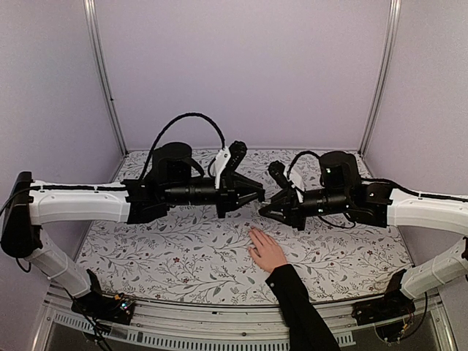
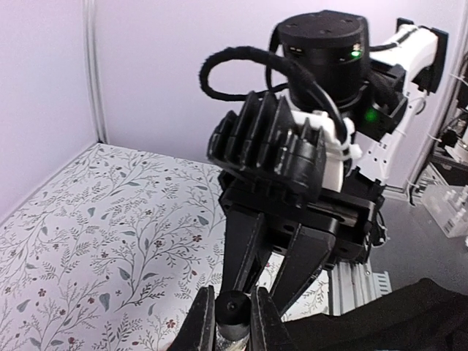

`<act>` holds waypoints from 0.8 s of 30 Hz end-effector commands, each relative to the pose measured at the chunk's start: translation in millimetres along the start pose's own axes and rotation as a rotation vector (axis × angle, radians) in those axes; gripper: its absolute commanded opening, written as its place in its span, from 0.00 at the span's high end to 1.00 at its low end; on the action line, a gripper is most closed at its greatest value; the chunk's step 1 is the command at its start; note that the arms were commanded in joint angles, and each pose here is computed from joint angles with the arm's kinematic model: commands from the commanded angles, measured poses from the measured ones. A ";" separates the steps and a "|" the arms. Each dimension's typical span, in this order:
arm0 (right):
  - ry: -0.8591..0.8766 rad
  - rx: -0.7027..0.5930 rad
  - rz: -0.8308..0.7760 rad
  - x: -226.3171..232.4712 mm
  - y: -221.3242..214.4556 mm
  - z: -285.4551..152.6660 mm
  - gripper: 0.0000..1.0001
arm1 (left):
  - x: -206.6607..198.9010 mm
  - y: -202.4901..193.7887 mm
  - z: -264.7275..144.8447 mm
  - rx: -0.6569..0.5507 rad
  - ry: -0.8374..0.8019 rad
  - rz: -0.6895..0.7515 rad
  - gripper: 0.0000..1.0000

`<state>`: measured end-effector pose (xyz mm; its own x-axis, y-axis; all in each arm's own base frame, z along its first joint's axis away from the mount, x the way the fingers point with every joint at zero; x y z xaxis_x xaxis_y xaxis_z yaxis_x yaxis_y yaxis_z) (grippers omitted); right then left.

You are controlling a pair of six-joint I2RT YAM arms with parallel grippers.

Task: Paint the nails
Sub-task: Unscrew the nail polish bottle.

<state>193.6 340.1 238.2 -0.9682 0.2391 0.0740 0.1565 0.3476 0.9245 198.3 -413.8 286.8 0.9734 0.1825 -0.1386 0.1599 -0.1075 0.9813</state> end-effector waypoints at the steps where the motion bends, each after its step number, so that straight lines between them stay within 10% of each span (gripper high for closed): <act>1: -0.221 -0.113 0.004 -32.0 31.5 -6.7 1.00 | 14.6 4.1 10.3 -0.030 0.138 -0.077 1.00; 24: -0.373 -0.100 0.023 -58.5 28.6 -4.1 1.00 | 37.5 -7.3 22.8 -0.016 0.469 -0.144 1.00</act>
<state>247.4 328.9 228.4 -0.8367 0.5470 -0.0259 0.1930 0.3387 0.9209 246.3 -427.7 276.5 0.7593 0.6110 -0.2237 0.2715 0.0150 0.9623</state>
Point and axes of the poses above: each gripper's point midway between its finger pads, its own z axis out along the fingers, its own x axis along the line the jaws close on, y = z × x, the point moved 2 cm from there along -z, back along the fingers, and after that the axes turned 3 degrees about -z, right-handed, at the moved point
